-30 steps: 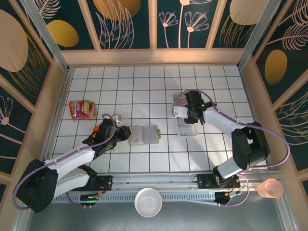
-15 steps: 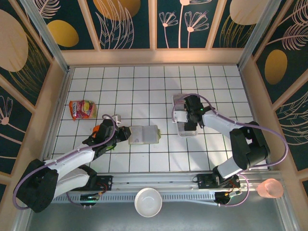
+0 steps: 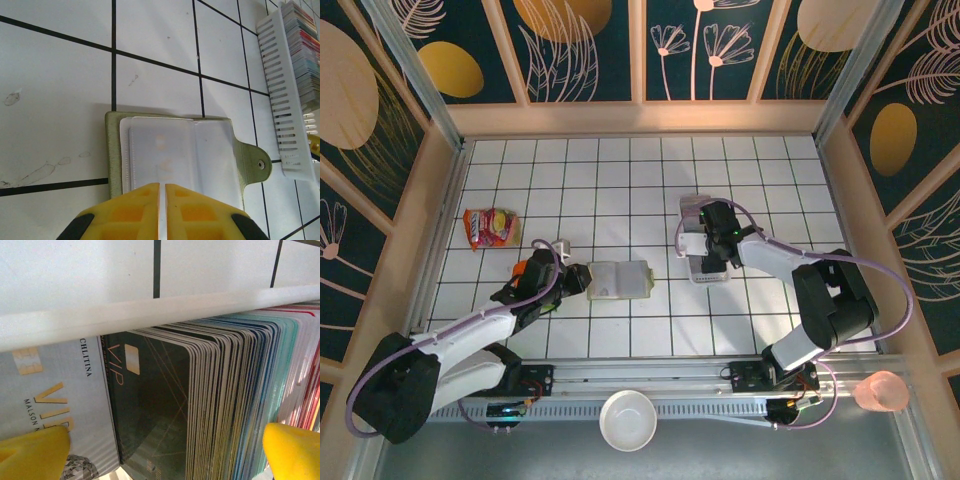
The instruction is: Put the credit cards into the card holder
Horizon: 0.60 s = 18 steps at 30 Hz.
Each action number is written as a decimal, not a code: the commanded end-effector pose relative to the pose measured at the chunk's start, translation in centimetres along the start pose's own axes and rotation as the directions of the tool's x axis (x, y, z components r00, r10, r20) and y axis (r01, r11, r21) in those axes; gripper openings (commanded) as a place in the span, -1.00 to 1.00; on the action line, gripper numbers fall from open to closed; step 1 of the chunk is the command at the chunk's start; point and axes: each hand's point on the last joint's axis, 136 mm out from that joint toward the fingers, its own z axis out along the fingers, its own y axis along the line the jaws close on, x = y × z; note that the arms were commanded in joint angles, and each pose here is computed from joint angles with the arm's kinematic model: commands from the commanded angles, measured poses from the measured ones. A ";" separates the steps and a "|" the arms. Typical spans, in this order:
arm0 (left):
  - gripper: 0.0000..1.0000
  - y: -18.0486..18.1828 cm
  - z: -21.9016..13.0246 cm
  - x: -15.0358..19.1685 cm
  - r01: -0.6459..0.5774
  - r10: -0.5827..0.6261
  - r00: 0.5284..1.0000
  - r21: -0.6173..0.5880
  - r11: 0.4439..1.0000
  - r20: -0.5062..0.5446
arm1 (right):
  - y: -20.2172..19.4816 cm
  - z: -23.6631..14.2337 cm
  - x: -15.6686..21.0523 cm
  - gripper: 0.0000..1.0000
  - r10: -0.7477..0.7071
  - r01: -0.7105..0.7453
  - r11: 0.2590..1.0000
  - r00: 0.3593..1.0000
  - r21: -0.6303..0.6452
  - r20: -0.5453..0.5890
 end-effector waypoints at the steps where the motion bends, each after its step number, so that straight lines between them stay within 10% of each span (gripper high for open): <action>1: -0.79 0.4 -0.2 -0.1 0.013 -0.013 1.000 -0.009 1.000 0.012 | 0.3 -0.2 -0.5 0.99 -0.024 0.025 1.000 1.000 -0.014 0.018; 18: -0.81 0.3 -0.1 -0.2 0.015 -0.015 1.000 -0.010 1.000 0.010 | -3.6 0.5 -1.3 0.99 0.012 -0.017 0.995 0.999 0.101 0.049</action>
